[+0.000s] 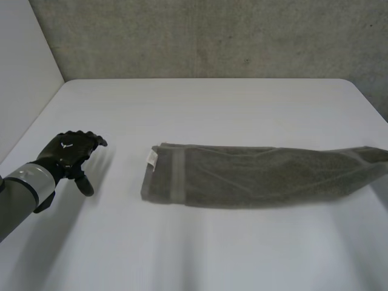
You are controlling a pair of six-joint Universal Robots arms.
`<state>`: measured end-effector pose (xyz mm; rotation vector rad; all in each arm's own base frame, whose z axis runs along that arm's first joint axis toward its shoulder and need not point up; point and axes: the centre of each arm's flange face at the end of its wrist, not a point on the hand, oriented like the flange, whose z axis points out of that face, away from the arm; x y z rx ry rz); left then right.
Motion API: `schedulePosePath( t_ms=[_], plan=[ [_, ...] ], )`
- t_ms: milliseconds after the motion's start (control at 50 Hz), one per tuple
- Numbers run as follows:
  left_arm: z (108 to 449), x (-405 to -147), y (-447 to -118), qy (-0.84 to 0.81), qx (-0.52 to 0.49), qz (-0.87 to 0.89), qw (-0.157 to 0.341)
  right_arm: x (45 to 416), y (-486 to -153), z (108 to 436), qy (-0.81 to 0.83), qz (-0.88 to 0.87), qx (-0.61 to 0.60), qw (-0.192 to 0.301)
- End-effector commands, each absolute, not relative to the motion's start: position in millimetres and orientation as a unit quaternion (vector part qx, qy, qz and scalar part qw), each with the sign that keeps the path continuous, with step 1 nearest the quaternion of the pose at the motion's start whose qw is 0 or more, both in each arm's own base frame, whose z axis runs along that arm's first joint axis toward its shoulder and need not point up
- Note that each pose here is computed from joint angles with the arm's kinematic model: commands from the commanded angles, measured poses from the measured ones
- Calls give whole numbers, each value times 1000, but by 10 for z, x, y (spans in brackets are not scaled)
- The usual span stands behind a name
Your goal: Fold the towel.
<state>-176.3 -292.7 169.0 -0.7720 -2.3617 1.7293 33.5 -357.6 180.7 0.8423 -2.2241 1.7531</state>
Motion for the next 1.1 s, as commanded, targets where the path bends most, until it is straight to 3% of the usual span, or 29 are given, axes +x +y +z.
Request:
schedulePosePath(
  t_ms=[20,40,100,140,160,200,260,300,320,360,480,520,640,760,980,1100],
  plan=[
    [1724,-1767,-2908,-776,-255,574,57,938,-3533,2214,-686,635,347,68],
    [1724,-1767,-2908,-776,-255,574,57,1179,-3499,2305,-666,647,368,55],
    [1728,-1771,-2890,-776,-256,574,57,1412,-3452,2367,-647,656,386,35],
    [1729,-1784,-2879,-775,-258,574,58,1843,-3340,2464,-617,670,412,2],
    [1729,-1784,-2879,-775,-258,574,58,1845,-3339,2464,-617,670,412,1],
    [1734,-1788,-2876,-775,-258,574,59,2406,-3151,2454,-588,674,447,-37],
    [1765,-1795,-2868,-771,-259,578,58,2682,-3026,2436,-570,676,464,-53],
    [1792,-1798,-2862,-769,-259,581,57,3112,-2794,2355,-542,679,489,-79],
    [1792,-1798,-2862,-769,-259,581,57,3114,-2793,2354,-541,679,489,-79],
    [1801,-1798,-2861,-768,-259,583,57,3474,-2585,2194,-518,680,508,-107],
    [1836,-1815,-2856,-764,-261,588,56,3873,-2343,1922,-494,677,529,-134],
    [1844,-1824,-2856,-762,-263,589,57,4045,-2199,1691,-492,661,546,-152],
    [1844,-1879,-2844,-759,-269,590,61,4174,-2113,1398,-498,640,562,-163],
    [1868,-1940,-2844,-753,-276,594,63,4155,-2096,1399,-509,637,555,-167],
    [2078,-2269,-2823,-713,-306,624,92,3737,-2145,1979,-569,648,456,-219],
    [2138,-2598,-2760,-694,-324,631,125,3208,-2331,2111,-618,645,412,-180]
  ],
)
